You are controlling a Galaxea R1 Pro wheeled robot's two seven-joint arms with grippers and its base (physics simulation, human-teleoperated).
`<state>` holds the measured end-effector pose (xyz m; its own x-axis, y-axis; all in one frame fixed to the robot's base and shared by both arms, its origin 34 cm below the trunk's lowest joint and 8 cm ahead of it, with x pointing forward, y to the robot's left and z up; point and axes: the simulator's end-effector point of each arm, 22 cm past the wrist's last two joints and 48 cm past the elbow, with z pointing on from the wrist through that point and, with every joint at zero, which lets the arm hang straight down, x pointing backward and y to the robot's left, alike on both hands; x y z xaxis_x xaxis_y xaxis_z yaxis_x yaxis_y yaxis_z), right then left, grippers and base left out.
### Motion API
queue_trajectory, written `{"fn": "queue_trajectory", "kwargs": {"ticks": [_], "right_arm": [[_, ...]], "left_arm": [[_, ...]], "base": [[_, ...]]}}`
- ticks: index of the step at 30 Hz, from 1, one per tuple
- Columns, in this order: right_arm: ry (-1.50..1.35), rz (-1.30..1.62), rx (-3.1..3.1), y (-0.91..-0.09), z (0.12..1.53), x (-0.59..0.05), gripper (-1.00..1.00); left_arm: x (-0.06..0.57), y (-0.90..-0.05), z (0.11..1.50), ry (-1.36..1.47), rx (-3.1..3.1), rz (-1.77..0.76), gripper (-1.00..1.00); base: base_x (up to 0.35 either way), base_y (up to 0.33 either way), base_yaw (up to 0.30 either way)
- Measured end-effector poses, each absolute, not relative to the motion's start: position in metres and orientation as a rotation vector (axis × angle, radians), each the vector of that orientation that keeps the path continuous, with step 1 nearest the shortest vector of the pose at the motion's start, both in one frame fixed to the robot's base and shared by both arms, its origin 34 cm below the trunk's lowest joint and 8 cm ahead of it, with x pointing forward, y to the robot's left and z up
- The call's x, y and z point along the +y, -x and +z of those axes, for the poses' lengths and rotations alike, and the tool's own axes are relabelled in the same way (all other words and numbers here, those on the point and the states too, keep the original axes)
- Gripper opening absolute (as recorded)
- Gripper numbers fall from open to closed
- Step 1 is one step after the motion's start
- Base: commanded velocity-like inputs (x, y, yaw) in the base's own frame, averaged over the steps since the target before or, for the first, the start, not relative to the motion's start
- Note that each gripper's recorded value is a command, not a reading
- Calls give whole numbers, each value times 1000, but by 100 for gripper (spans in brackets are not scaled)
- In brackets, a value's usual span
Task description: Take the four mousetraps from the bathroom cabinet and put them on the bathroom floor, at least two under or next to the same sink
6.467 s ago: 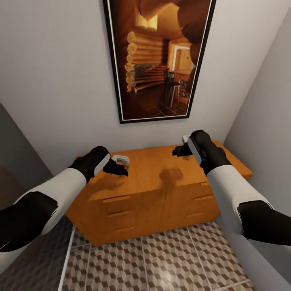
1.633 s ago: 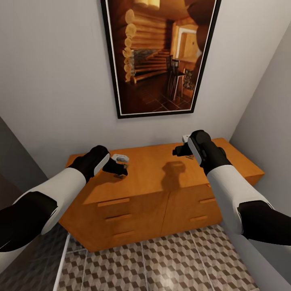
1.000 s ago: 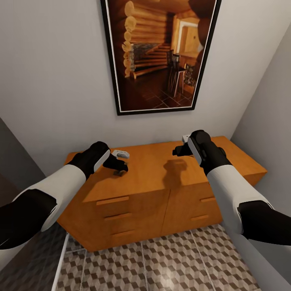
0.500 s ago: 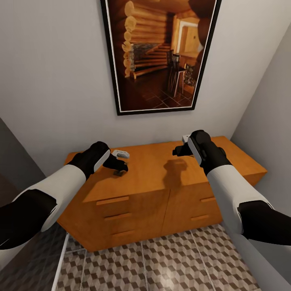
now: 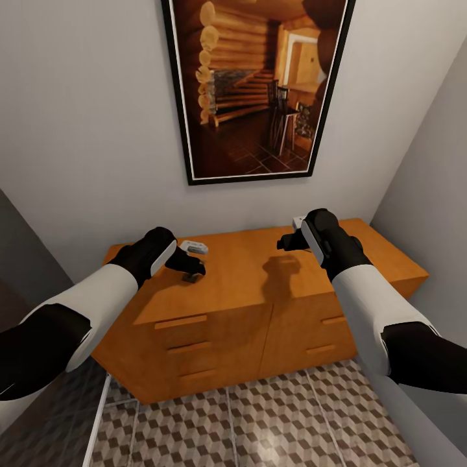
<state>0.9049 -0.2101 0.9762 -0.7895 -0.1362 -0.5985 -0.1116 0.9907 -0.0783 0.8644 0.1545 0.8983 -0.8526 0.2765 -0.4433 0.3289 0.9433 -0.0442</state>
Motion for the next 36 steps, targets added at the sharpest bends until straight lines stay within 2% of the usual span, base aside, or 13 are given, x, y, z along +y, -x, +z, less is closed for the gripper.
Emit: {"fn": "queue_trajectory", "kwargs": {"ticks": [36], "right_arm": [[172, -51, 2487, -905, 977, -210, 100]], "left_arm": [[154, -864, 898, -436, 2656, -165, -100]], "base": [[0, 0, 0]]}}
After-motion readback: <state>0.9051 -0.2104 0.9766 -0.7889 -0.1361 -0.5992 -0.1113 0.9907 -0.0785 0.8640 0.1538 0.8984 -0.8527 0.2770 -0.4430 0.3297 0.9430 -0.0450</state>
